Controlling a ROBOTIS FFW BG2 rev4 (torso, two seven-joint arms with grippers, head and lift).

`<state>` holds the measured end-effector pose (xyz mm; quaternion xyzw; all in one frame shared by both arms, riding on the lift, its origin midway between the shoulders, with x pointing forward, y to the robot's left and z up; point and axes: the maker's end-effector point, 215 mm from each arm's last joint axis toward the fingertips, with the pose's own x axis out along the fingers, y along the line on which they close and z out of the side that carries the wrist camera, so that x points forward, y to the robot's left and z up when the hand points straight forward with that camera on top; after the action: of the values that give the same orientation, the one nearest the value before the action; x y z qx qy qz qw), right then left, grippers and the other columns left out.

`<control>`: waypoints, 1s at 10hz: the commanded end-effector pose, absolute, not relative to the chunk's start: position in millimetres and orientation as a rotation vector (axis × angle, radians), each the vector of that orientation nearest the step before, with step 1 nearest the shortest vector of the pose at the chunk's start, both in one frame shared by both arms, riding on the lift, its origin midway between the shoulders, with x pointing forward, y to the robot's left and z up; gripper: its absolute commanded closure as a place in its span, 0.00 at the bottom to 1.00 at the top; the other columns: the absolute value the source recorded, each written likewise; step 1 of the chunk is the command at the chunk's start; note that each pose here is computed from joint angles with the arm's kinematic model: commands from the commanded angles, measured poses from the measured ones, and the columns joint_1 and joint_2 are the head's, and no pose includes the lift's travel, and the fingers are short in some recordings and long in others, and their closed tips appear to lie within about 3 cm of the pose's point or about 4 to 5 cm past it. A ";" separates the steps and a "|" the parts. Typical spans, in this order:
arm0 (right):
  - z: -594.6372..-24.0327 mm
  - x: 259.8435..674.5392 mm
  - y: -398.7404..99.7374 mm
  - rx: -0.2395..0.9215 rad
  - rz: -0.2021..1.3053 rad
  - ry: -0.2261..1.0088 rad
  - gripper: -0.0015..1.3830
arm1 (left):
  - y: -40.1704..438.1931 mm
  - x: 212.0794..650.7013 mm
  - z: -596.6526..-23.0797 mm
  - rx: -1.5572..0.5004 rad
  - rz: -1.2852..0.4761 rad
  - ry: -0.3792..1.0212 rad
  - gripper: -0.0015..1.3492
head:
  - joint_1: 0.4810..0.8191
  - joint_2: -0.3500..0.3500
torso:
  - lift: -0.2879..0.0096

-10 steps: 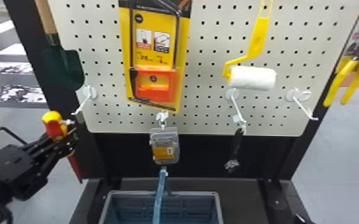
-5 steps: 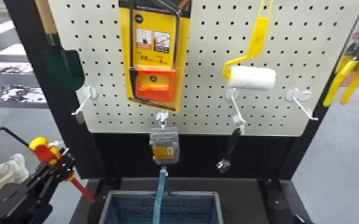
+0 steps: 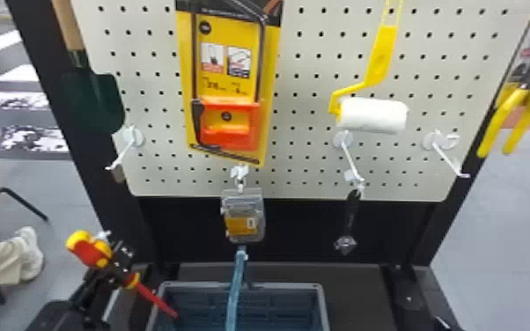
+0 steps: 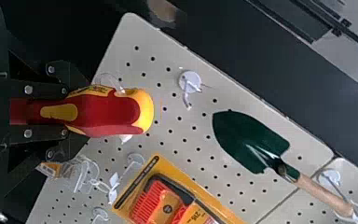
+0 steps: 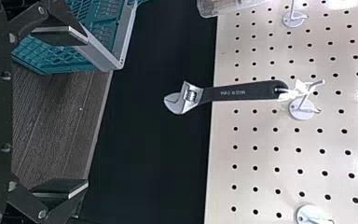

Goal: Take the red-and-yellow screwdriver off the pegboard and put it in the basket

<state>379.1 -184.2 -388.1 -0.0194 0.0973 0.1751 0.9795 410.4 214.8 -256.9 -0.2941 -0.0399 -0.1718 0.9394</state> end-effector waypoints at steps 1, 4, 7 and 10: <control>-387.2 379.0 -183.6 -0.036 0.352 0.194 0.15 | 204.7 412.3 -270.5 -0.637 -0.362 -0.068 0.79 | 0.20 0.50 | 0.63; -386.3 379.6 -182.9 -0.036 0.355 0.192 0.15 | 178.5 416.0 -298.5 -0.684 -0.408 -0.016 0.79 | 0.20 0.50 | 0.63; -385.8 379.5 -182.6 -0.035 0.357 0.190 0.15 | 165.2 415.5 -318.2 -0.702 -0.427 0.032 0.79 | 0.20 0.50 | 0.63; -387.1 379.2 -182.6 -0.034 0.357 0.193 0.15 | 151.8 416.0 -331.3 -0.706 -0.456 0.071 0.79 | 0.20 0.50 | 0.63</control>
<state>379.1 -182.9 -387.6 -0.0185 0.0966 0.1781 0.9791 415.8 154.1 -329.5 -0.3426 0.0316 -0.2197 0.9129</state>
